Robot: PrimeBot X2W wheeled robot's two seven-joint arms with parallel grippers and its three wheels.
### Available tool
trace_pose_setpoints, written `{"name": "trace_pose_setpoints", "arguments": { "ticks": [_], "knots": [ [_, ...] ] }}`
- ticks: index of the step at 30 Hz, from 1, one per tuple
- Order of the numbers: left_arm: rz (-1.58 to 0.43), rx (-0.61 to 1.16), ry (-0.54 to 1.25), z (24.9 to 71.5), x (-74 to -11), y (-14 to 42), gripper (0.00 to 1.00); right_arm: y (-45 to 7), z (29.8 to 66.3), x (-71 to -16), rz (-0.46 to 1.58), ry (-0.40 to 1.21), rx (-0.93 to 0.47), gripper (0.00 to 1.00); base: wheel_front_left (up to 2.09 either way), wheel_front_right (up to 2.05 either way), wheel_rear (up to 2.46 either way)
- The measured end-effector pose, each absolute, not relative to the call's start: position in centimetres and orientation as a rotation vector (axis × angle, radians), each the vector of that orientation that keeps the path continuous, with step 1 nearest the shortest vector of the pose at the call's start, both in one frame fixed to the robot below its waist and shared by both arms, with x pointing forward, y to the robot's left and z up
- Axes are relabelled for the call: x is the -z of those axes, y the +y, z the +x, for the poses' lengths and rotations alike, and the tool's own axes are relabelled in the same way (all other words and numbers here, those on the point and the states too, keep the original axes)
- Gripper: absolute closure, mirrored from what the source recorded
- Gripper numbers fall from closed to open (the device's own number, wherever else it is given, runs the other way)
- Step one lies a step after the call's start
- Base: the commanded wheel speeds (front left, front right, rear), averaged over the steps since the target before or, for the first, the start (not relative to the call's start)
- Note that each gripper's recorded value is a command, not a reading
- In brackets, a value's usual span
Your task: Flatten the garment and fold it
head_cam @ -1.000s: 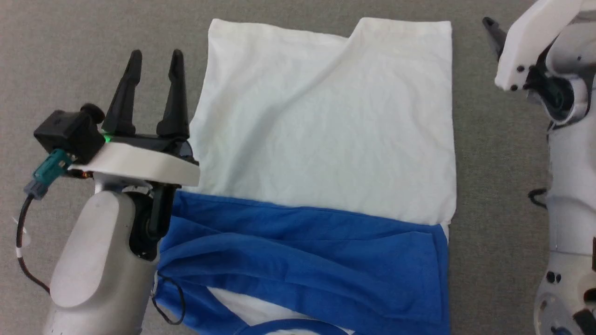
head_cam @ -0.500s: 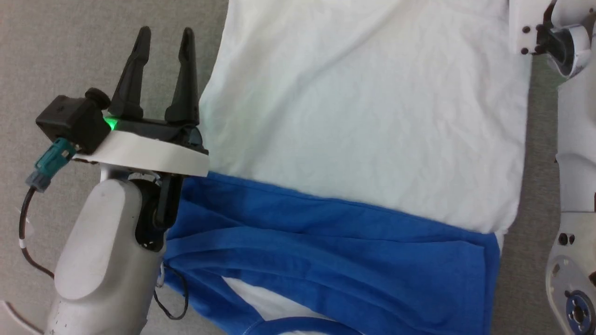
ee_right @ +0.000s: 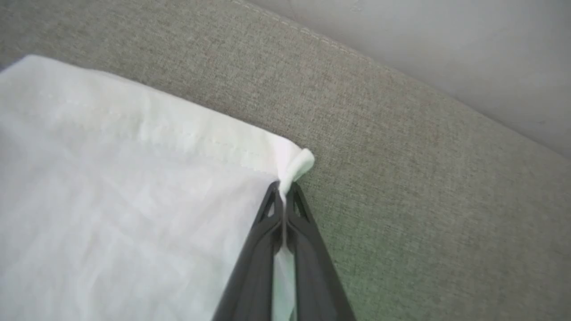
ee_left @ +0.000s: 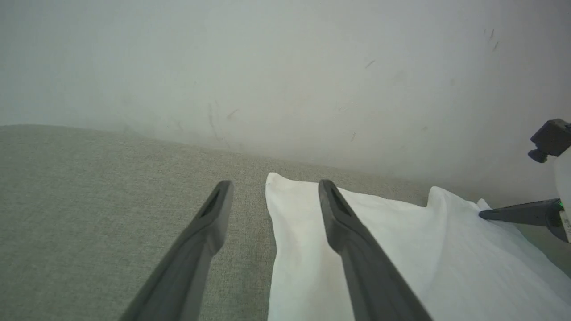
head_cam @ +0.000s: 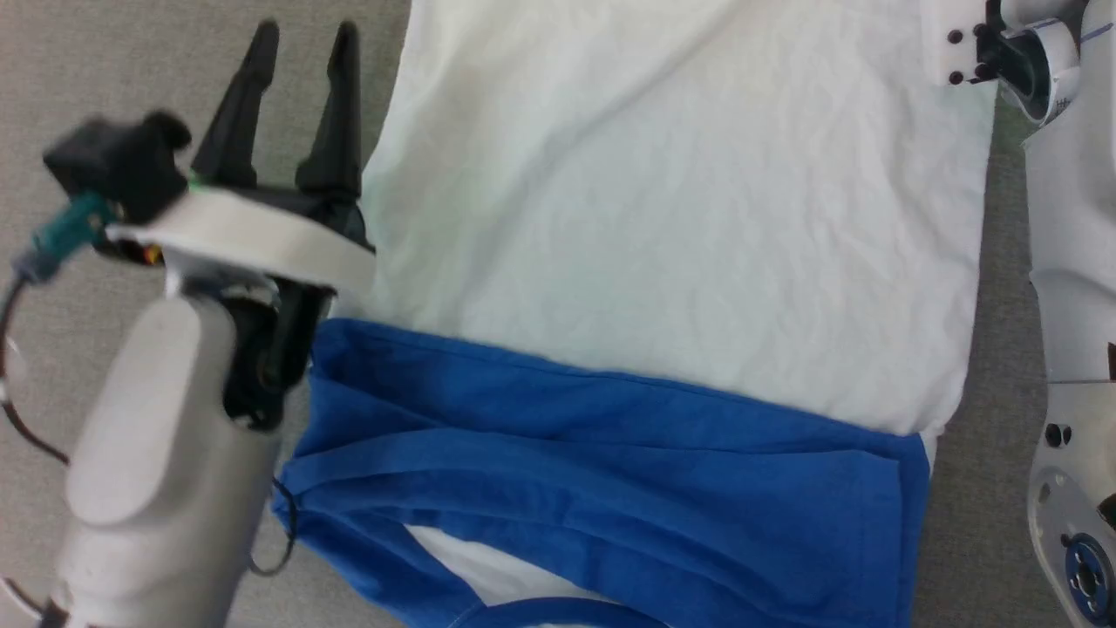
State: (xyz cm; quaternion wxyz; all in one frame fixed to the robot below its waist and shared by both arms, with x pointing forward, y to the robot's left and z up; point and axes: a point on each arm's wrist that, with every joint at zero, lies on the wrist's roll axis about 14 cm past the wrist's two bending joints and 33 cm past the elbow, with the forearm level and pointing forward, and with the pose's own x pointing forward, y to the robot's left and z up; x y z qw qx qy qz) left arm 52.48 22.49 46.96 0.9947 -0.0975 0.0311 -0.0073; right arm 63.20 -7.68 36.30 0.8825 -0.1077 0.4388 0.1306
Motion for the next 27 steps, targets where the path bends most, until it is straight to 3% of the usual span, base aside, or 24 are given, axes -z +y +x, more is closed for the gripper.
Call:
{"name": "trace_pose_setpoints", "arguments": {
  "ticks": [6, 11, 17, 26, 27],
  "knots": [
    [-0.173, 0.094, 0.155, 58.1, -49.5, 22.0, 0.00, -7.6, 63.1, -36.9, -0.212, 0.874, -0.298, 1.00, 0.00, 0.00, 0.00],
    [-0.105, 0.157, 0.411, 61.1, -47.2, 20.6, 0.00, -7.5, 63.3, -37.8, -0.197, 0.832, -0.322, 1.00, 0.00, 0.00, 0.00],
    [0.036, 0.151, 0.693, 62.4, -43.0, 20.1, 0.00, -7.3, 63.0, -37.8, -0.183, 0.814, -0.356, 1.00, 0.00, 0.00, 0.00],
    [0.127, 0.088, 0.910, 62.1, -37.9, 21.2, 0.00, -6.6, 62.6, -37.6, -0.192, 0.787, -0.416, 1.00, 0.00, 0.00, 0.00],
    [0.124, 0.084, 0.927, 62.2, -37.7, 21.2, 0.22, -6.6, 62.6, -37.5, -0.189, 0.787, -0.419, 1.00, 0.00, 0.00, 0.00]
  ]
}}
